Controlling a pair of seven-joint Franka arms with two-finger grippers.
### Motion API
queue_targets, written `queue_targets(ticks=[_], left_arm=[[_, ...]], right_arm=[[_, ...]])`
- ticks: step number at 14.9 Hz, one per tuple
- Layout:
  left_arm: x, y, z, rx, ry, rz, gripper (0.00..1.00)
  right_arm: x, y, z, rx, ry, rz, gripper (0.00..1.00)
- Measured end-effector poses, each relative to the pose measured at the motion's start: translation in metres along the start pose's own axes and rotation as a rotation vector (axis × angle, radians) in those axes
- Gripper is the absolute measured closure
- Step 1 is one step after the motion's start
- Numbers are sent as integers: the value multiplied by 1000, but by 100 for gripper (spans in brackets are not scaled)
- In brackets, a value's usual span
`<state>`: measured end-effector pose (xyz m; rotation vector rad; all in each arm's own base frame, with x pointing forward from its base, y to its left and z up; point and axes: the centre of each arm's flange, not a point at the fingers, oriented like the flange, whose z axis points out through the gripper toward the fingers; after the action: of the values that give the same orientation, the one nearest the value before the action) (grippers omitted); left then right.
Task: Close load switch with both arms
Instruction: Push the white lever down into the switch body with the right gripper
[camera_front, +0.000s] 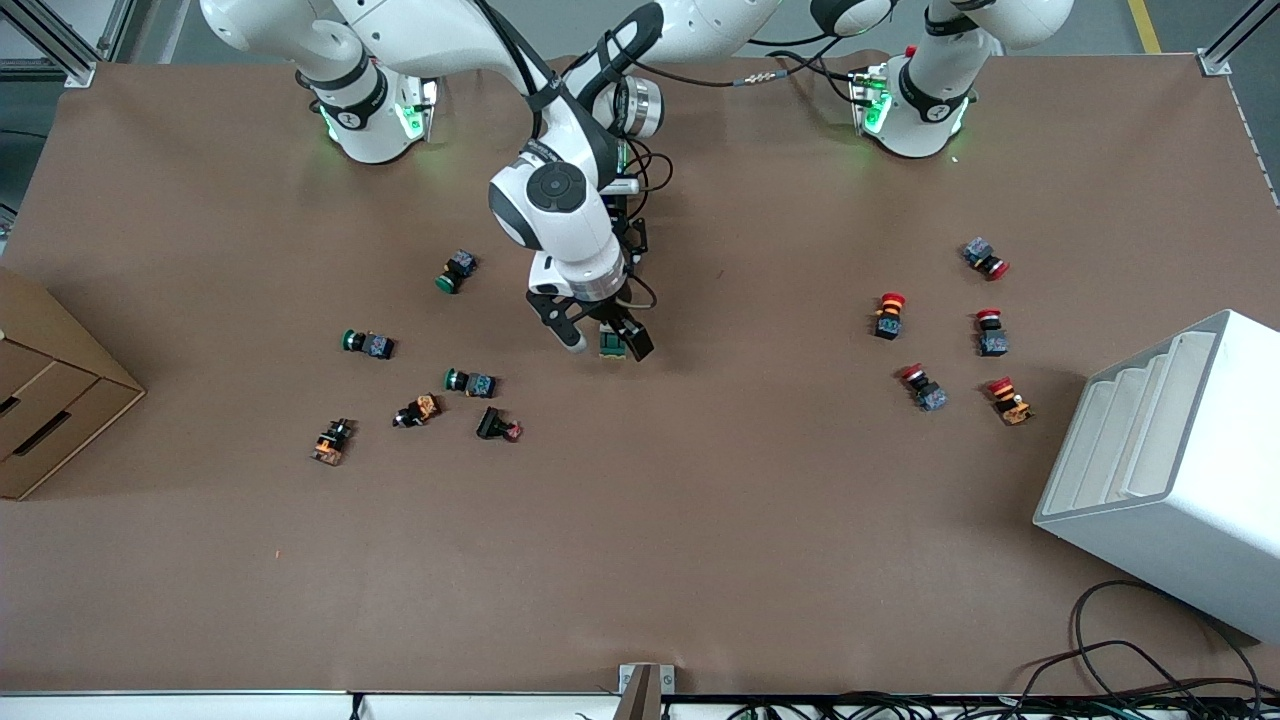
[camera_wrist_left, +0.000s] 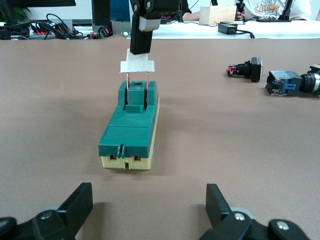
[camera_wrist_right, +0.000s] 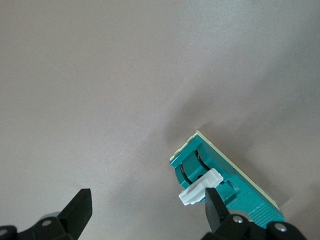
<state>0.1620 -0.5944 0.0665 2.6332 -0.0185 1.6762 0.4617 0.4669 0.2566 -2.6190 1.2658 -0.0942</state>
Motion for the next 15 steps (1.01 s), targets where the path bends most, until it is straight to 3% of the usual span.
queue_targets(ticks=[15], left_arm=[[0,0,0,0,1,0,0]], right_arm=[[18,-6,18,-8,29,-32,0]])
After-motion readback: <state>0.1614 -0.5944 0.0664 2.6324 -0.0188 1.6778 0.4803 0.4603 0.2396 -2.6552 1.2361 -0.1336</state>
